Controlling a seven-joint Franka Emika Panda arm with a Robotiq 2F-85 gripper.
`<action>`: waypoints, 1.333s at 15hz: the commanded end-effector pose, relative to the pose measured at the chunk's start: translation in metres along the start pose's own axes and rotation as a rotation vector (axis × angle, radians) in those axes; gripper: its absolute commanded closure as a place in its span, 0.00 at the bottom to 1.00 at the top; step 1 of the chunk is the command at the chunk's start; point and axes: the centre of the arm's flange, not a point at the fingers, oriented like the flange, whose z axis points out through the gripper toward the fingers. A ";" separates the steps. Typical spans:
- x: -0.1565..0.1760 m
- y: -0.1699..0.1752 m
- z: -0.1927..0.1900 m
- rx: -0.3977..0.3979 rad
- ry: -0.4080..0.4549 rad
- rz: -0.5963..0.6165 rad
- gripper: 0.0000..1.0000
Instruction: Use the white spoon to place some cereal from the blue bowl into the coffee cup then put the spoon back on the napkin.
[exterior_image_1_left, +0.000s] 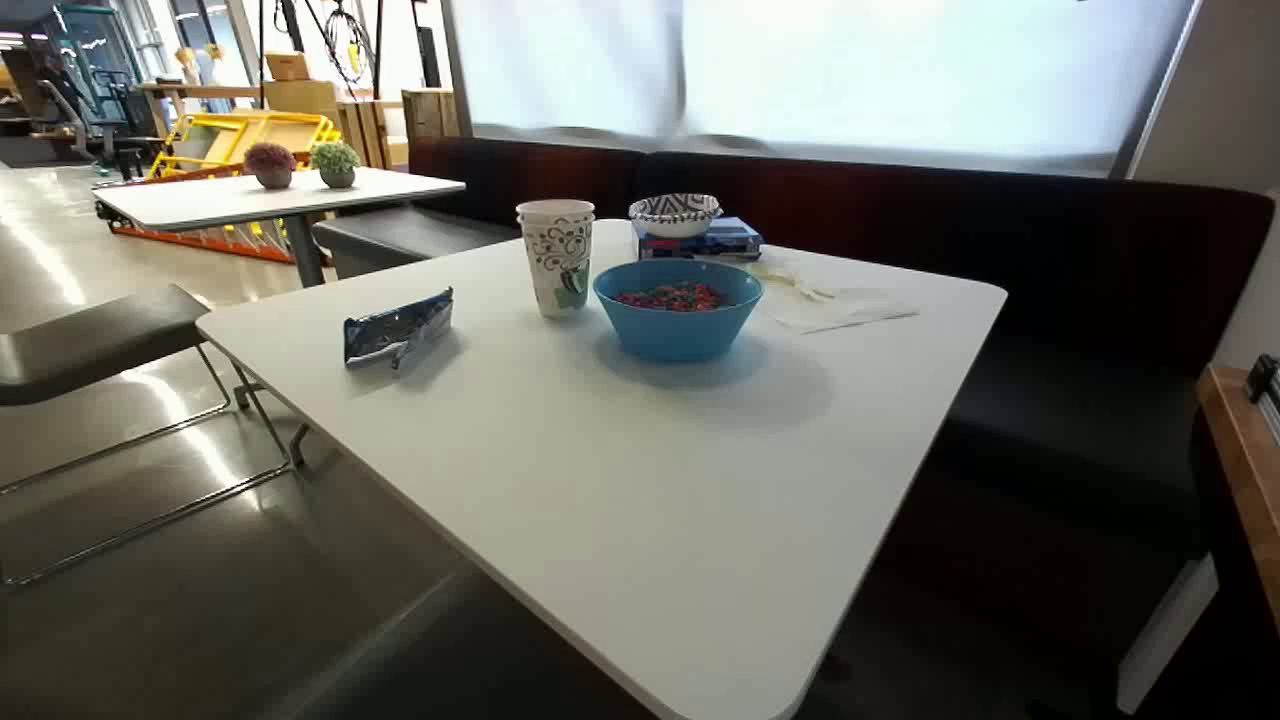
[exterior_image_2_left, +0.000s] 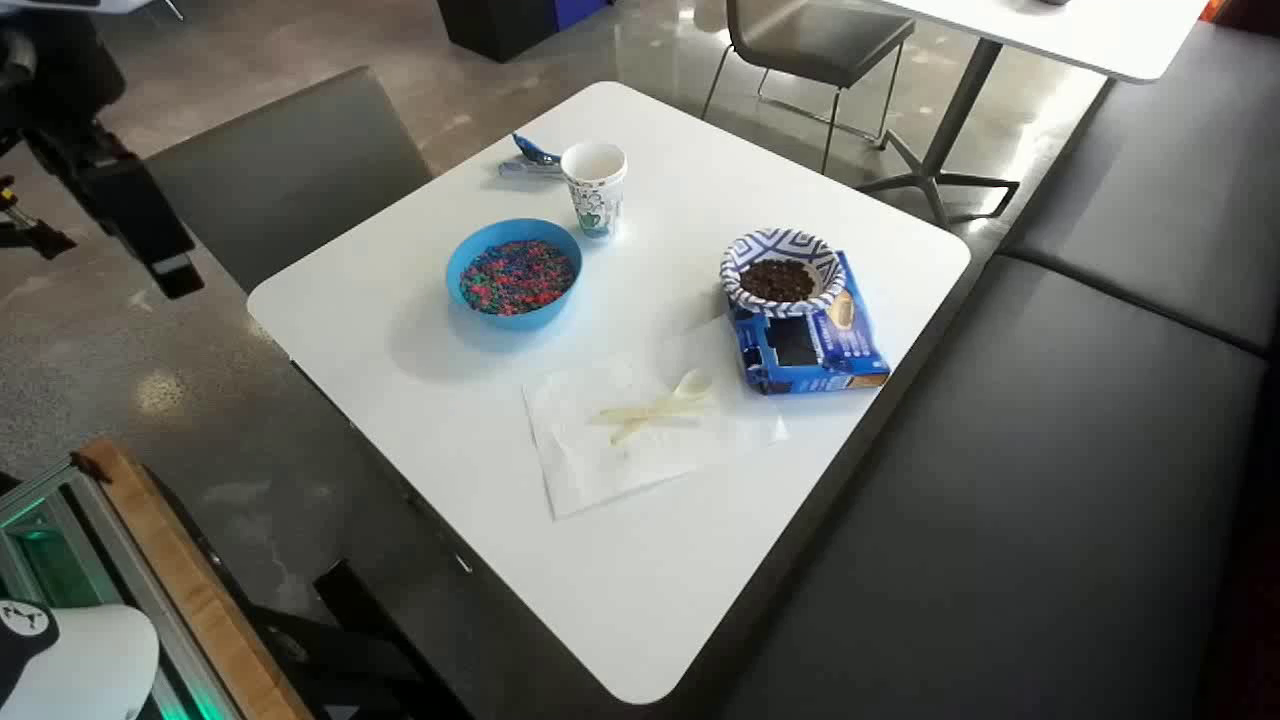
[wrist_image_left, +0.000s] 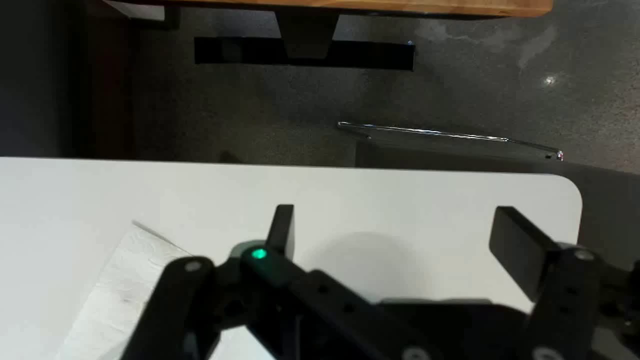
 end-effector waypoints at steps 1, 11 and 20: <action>0.000 0.000 0.000 0.000 0.000 0.000 0.00; 0.040 0.011 -0.006 0.091 0.087 0.055 0.00; 0.142 0.103 0.003 0.148 0.446 0.199 0.00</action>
